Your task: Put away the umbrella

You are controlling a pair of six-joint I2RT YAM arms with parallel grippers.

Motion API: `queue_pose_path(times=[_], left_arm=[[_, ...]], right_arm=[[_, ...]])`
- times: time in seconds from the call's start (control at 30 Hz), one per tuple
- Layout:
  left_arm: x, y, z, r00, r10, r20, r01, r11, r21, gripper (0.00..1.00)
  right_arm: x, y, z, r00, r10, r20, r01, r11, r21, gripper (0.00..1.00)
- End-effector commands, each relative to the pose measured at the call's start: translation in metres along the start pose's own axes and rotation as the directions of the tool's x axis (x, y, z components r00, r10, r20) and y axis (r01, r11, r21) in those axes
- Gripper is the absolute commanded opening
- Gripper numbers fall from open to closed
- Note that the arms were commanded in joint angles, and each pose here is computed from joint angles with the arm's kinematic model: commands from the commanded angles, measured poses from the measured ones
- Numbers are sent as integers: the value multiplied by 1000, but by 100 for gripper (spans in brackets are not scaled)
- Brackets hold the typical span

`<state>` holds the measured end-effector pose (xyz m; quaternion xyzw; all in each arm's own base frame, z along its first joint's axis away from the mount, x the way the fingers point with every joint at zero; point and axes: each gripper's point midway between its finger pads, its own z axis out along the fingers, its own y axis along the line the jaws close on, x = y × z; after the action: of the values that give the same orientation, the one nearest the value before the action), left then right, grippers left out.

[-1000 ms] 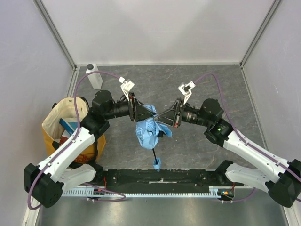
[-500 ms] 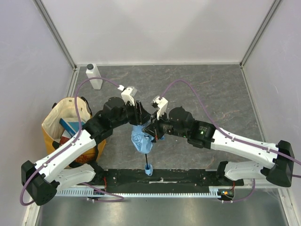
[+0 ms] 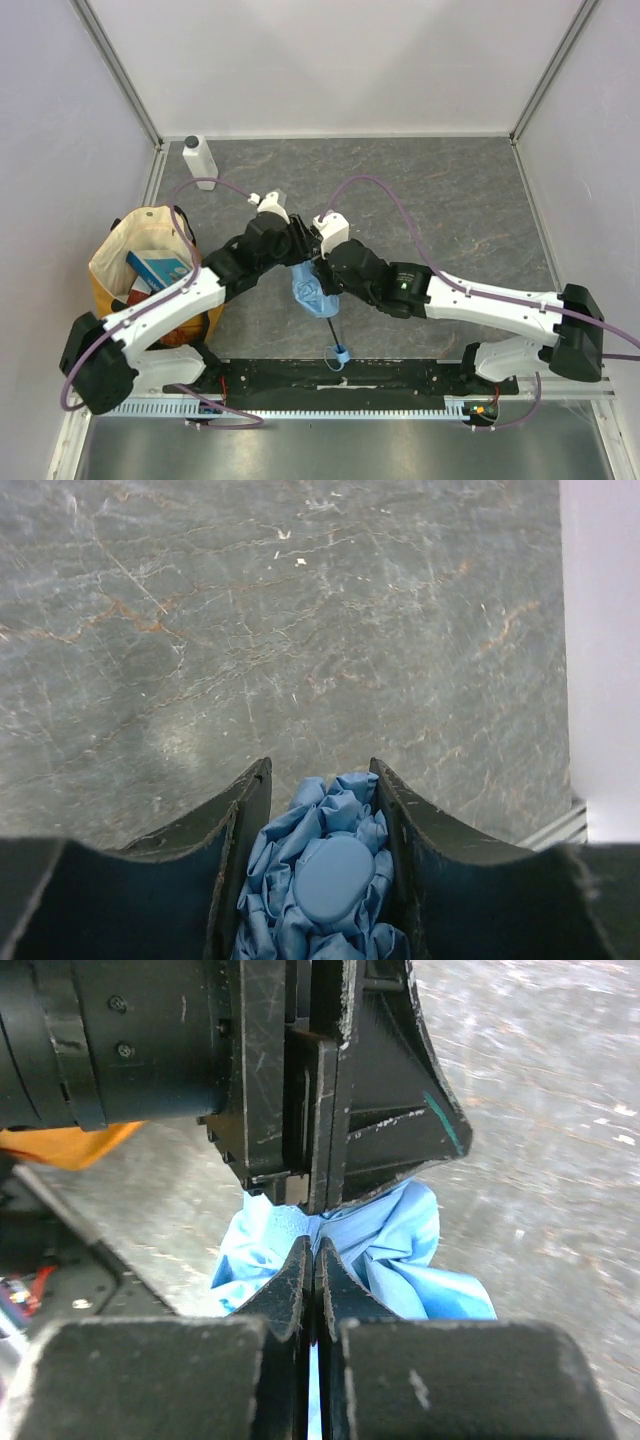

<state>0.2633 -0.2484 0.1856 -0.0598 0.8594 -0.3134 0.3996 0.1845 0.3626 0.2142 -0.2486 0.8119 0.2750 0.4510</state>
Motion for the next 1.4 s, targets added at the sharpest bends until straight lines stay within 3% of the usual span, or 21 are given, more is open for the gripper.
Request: queue_pose_path(times=[0.0,0.13,0.33,0.53,0.87,1.0,1.37], left_arm=[[-62,-12,33,919,-275,282,281,960,19,2],[-58,-2,63,889,-349,298,373,928,-24,2],[-25,14,111,858,-448,252,474,879,-52,2],[-22,40,119,844,-422,331,472,878,-85,2],[8,66,140,860,-418,294,472,870,-142,2],[16,74,142,854,-434,288,486,863,-137,2],[24,84,144,849,-454,269,495,862,-108,2]], right_arm=[[-21,19,-6,999,-32,6,33,998,-47,0],[-17,-15,3,990,-133,-57,136,989,52,0],[9,-25,29,972,-195,-128,199,980,14,0],[51,-40,55,969,-188,-160,192,981,11,0],[104,-56,67,909,-292,-299,296,955,-32,0],[123,-50,72,896,-291,-336,278,957,-88,0],[137,-31,81,914,-220,-340,143,961,-236,15]])
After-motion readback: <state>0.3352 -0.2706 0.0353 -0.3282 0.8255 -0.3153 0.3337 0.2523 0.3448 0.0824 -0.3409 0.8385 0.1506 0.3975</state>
